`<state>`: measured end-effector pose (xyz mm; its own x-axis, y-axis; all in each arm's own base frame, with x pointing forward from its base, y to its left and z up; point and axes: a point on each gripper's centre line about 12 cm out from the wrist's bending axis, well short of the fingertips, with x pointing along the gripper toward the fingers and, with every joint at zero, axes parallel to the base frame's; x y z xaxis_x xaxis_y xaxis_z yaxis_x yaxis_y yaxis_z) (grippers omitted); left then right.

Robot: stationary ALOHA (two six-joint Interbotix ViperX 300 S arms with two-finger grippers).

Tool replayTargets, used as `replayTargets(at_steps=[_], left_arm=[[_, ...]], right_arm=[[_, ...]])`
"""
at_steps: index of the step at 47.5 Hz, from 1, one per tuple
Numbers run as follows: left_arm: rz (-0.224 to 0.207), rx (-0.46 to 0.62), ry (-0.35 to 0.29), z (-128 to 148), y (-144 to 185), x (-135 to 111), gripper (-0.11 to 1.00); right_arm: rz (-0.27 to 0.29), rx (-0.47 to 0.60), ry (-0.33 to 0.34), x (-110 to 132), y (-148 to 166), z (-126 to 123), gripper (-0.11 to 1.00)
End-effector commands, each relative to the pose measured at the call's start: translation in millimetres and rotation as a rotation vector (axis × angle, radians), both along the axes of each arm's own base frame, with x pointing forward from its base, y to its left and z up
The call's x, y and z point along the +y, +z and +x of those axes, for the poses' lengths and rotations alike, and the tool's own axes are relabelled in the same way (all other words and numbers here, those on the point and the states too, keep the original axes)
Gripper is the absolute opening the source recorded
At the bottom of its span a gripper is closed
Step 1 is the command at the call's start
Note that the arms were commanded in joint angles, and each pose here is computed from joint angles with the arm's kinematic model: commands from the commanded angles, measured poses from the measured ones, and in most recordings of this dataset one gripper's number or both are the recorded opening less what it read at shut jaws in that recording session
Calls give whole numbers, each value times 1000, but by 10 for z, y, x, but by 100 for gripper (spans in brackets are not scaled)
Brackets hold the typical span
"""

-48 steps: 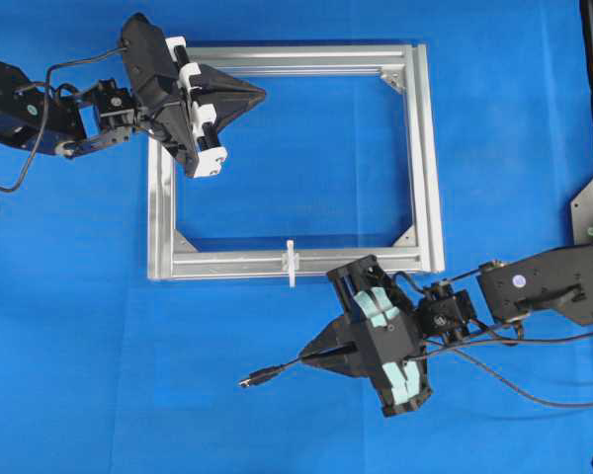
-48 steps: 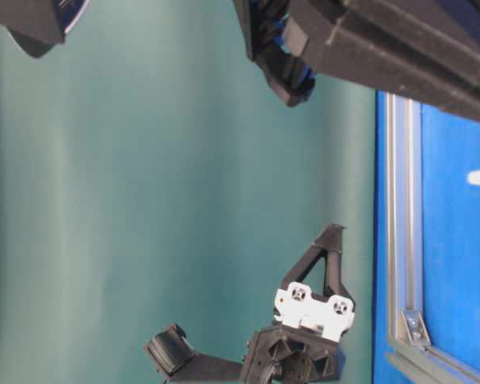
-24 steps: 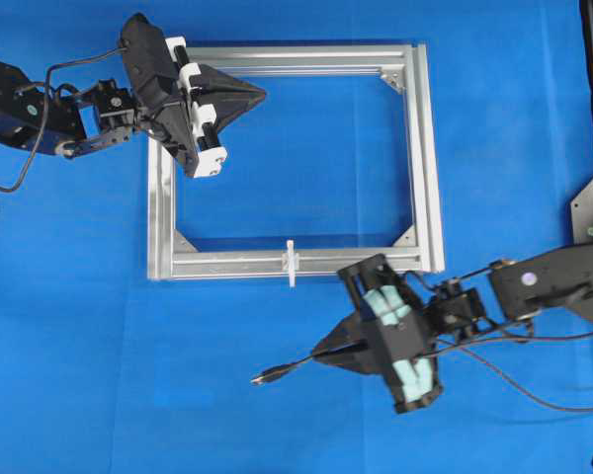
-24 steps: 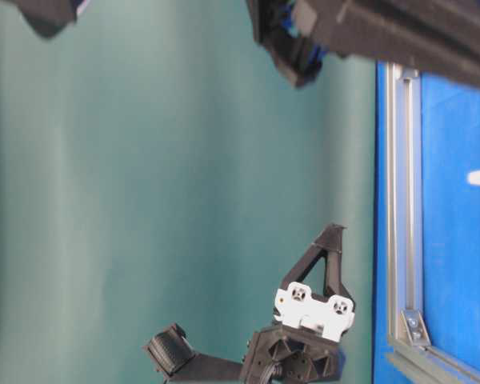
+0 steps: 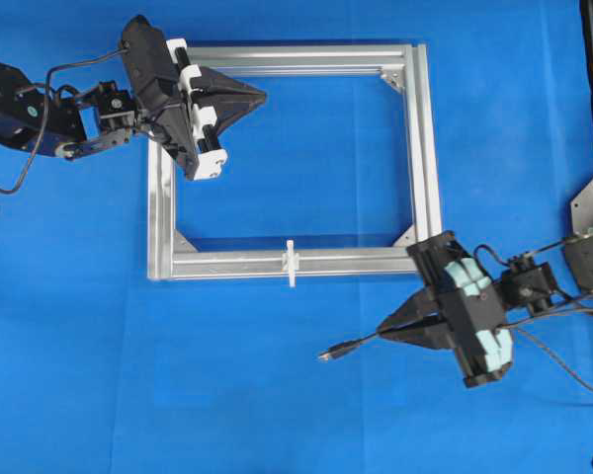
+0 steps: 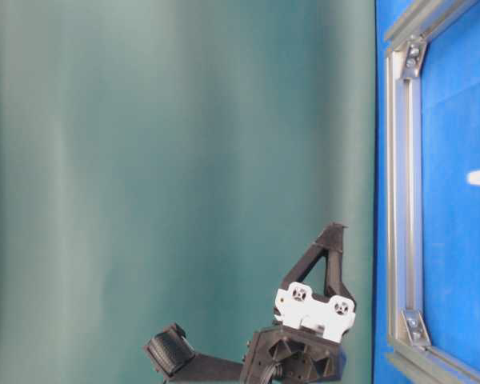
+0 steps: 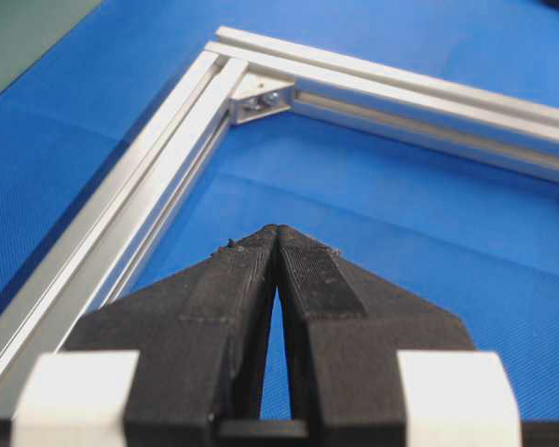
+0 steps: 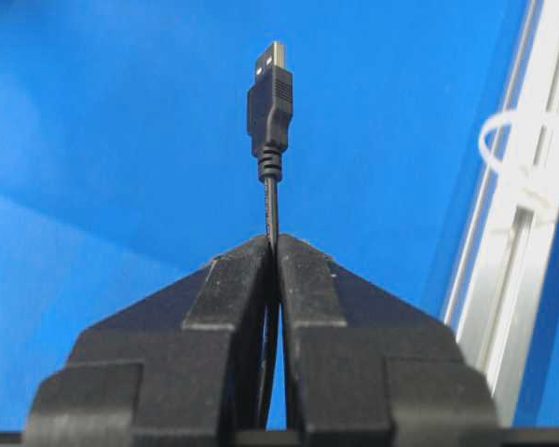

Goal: Insert the wire through the string loop located in the center.
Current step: 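Move the right gripper left along the near rail toward the zip-tie loop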

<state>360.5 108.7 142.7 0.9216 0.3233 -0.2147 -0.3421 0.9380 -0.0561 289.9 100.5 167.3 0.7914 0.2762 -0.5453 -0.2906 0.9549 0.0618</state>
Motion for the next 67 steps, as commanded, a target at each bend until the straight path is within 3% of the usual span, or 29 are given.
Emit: replayTargets(at_steps=[1, 10, 25, 32, 41, 67], left_arm=[[11, -40, -4, 27, 135, -5, 0], [12, -41, -5, 36, 138, -4, 0], [12, -41, -7, 33, 139, -11, 0], [11, -42, -7, 38, 138, -14, 0], [11, -42, -10, 42, 138, -26, 0], [12, -41, -16, 47, 138, -44, 0]], right_arm=[[15, -31, -3, 0, 75, 0, -2], [18, -15, -55, -131, 16, 47, -2], [44, 50, -242, -580, -167, 151, -2], [52, 48, -289, -699, -210, 182, -2], [53, 49, -317, -778, -260, 188, -2], [55, 33, -318, -780, -273, 186, -2]])
